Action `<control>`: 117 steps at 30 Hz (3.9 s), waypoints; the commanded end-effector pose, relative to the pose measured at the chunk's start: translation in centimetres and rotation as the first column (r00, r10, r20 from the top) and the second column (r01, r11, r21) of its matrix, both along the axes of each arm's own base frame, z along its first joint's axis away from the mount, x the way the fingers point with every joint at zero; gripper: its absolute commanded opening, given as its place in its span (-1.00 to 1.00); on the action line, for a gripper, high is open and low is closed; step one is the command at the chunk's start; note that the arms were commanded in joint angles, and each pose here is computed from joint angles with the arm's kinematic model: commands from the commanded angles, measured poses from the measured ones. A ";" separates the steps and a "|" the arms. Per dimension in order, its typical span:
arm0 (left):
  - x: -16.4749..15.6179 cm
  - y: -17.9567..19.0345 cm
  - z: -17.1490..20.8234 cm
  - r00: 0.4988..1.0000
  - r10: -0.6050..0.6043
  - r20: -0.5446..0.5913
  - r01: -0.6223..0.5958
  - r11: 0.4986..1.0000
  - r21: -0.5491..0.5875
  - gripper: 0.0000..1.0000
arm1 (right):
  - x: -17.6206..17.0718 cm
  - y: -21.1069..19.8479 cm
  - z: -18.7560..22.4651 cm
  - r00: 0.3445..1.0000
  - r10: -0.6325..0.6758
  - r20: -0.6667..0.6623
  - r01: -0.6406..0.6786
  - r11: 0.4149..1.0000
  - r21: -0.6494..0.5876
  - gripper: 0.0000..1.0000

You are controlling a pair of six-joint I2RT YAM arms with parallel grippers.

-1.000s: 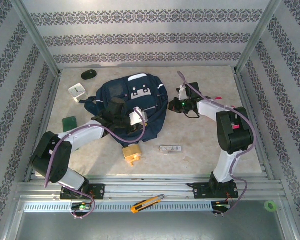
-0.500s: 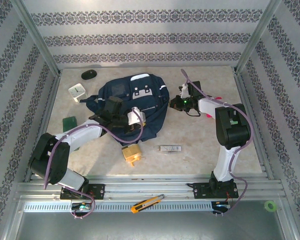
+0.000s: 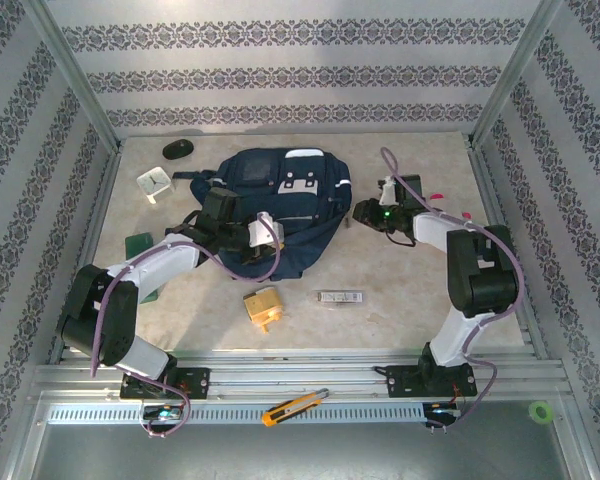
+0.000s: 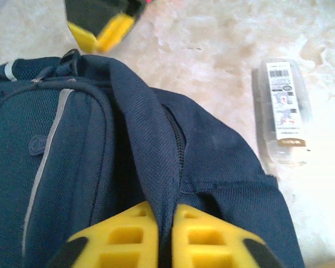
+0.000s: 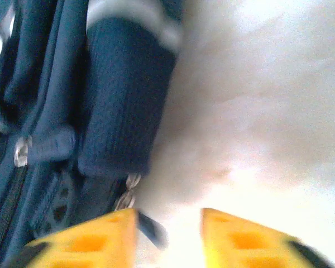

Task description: Pack books, pencil case, and school supplies into a backpack

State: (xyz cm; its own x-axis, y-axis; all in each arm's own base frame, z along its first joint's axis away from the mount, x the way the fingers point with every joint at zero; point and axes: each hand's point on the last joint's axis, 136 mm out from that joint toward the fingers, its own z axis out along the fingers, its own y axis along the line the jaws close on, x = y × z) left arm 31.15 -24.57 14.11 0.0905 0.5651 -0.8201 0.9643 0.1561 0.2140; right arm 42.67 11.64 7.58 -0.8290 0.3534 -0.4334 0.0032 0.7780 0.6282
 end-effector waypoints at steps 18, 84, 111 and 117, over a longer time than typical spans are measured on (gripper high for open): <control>3.6 3.0 -0.7 0.994 0.064 0.093 -0.080 0.981 0.174 0.71 | -8.7 9.5 5.8 0.953 0.254 0.162 -0.240 0.966 -0.099 -0.07; 11.8 2.1 17.4 0.911 0.361 0.202 -0.344 0.932 -0.112 -1.00 | -11.6 17.8 -0.7 0.803 0.508 0.312 -0.338 0.819 -0.464 -0.22; 12.8 2.1 18.0 0.902 0.330 0.278 -0.332 0.942 -0.040 -1.00 | -14.9 21.7 13.7 0.556 0.572 0.603 -0.430 0.819 -0.379 0.08; 12.4 1.9 19.2 0.904 0.326 0.277 -0.321 0.945 -0.066 -1.00 | -11.8 23.2 9.1 0.653 0.524 0.546 -0.379 0.851 -0.364 0.02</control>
